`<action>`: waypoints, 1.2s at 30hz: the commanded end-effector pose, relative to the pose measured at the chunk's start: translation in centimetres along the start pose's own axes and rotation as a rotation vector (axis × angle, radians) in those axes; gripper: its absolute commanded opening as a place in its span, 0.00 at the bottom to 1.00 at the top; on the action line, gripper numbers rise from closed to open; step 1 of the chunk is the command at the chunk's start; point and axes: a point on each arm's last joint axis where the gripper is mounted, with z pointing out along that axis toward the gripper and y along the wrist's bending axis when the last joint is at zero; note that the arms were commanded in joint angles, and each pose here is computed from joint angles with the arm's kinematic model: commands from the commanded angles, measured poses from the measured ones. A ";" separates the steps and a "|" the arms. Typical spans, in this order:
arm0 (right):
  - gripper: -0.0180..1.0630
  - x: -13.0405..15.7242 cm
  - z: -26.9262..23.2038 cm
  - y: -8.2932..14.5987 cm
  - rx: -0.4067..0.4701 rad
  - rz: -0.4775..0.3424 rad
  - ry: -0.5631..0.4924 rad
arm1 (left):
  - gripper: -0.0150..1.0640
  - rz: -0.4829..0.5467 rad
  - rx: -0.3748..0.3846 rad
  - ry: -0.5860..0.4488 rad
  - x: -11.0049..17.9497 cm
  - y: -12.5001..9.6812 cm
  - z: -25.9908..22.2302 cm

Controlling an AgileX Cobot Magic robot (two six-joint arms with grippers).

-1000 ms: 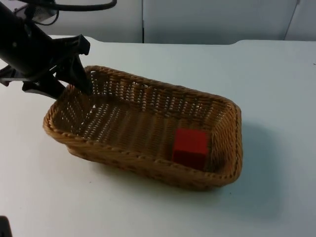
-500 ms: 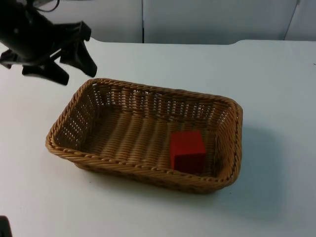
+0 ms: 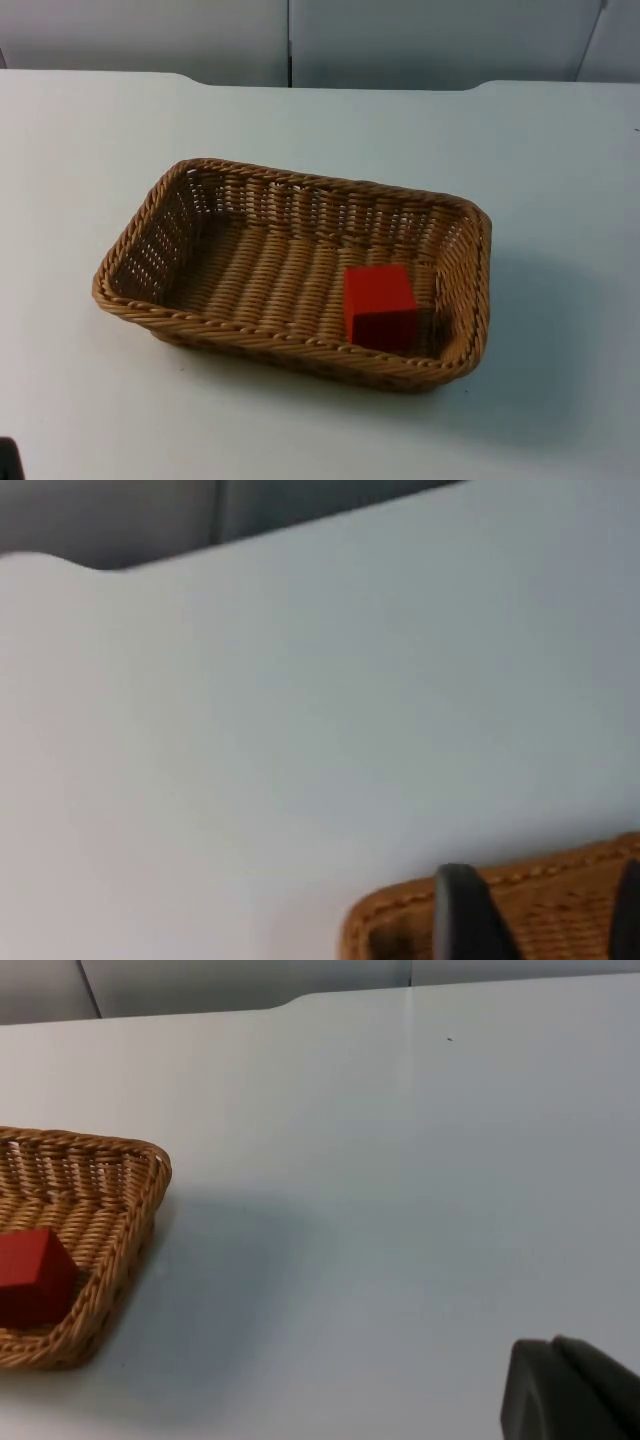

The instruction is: Pick up the basket with the left hand and place the cube into the basket with the right hand.

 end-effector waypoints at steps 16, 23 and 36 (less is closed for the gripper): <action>0.01 0.1 0.1 0.0 -0.002 0.001 -0.003 | 0.01 0.083 -0.508 -0.376 5.2 -5.0 -23.2; 0.01 0.1 0.1 0.0 -0.002 0.001 -0.003 | 0.01 0.066 -0.490 -0.526 12.8 -7.3 -26.6; 0.01 0.1 0.1 0.0 -0.002 0.001 -0.003 | 0.01 0.012 -0.409 -0.767 30.1 -10.1 -28.5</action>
